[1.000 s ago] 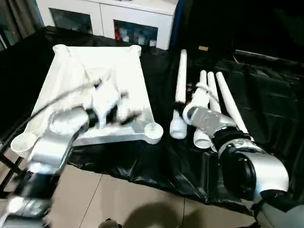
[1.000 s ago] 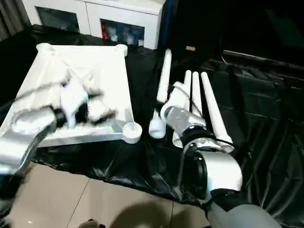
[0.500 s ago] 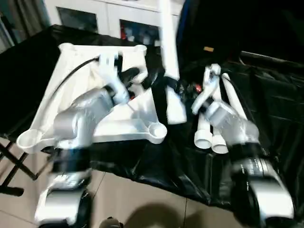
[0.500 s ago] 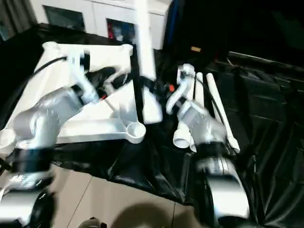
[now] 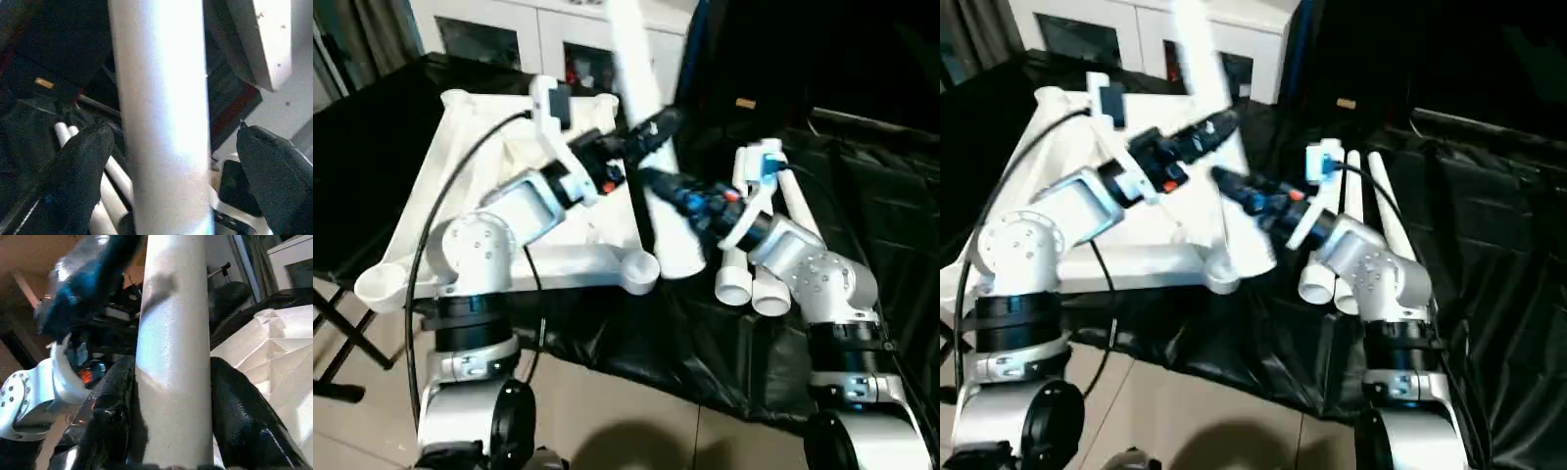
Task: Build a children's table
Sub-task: Pick table leg
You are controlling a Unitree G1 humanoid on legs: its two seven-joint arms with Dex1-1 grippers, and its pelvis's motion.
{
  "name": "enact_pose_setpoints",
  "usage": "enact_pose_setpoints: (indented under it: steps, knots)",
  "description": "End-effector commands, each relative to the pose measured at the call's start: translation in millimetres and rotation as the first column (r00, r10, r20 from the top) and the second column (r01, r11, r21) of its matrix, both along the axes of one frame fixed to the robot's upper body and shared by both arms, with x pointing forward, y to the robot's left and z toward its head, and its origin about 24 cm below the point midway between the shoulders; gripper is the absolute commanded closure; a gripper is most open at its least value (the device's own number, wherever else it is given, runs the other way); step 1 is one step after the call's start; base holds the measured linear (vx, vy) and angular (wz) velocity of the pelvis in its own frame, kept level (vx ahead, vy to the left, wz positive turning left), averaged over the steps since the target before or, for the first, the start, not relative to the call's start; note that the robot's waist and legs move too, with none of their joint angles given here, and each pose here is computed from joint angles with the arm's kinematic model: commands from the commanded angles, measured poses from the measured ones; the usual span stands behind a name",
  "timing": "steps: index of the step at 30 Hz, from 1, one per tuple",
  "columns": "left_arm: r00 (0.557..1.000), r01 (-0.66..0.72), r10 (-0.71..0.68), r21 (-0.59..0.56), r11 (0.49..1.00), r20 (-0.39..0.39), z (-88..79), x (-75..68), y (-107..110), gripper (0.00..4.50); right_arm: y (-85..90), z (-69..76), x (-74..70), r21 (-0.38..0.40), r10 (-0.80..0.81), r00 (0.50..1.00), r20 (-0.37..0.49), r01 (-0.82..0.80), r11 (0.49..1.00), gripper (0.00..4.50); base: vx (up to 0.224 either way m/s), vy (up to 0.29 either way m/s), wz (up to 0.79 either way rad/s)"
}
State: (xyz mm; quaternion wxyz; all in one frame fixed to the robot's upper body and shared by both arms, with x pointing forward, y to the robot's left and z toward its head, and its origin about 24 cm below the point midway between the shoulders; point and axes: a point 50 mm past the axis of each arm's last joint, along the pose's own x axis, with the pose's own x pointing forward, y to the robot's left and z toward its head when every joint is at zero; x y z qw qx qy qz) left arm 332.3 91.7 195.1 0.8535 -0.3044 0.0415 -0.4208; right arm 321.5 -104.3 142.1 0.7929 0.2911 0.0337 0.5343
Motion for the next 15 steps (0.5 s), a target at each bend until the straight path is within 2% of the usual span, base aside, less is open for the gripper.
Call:
enact_pose_setpoints:
  steps: [1, 4, 6, 8, 11, 15]
  knots:
    - [1.000, 0.017, -0.017, -0.010, 1.000, 0.017, 2.5, -3.3, -2.8, 0.27, 0.3, 7.0, -4.9, 0.026, 0.017, 1.000, 0.013, -0.018, 1.000, 2.67, 0.000, 0.000, 0.00]
    - [0.999, 0.031, -0.030, -0.026, 0.999, 0.020, 2.3, -4.9, -2.6, 0.51, 2.3, 6.0, -7.9, 0.026, 0.037, 0.999, 0.011, -0.038, 0.999, 2.67, 0.000, 0.000, 0.00]
    - [0.998, 0.054, -0.051, -0.068, 0.996, 0.044, 5.5, -7.4, -1.4, 0.78, 3.7, 5.0, -9.6, 0.026, 0.049, 0.999, 0.006, -0.049, 0.998, 2.67, 0.000, 0.000, 0.00]
    - [0.996, 0.070, -0.064, -0.096, 0.993, 0.069, 8.7, -9.4, -0.3, 0.85, 4.3, 4.0, -10.1, 0.023, 0.049, 0.999, 0.003, -0.049, 0.999, 2.67, 0.000, 0.000, 0.00]
    - [0.993, 0.090, -0.082, -0.107, 0.990, 0.083, 10.3, -11.4, -0.7, 1.22, 4.6, 3.3, -10.5, 0.019, 0.045, 0.999, -0.004, -0.045, 0.999, 2.67, 0.000, 0.000, 0.00]
    - [0.990, 0.125, -0.115, -0.117, 0.985, 0.088, 11.0, -14.5, -2.6, 1.45, 4.6, 3.5, -11.1, 0.015, 0.043, 0.999, -0.009, -0.043, 0.999, 2.67, 0.000, 0.000, 0.00]
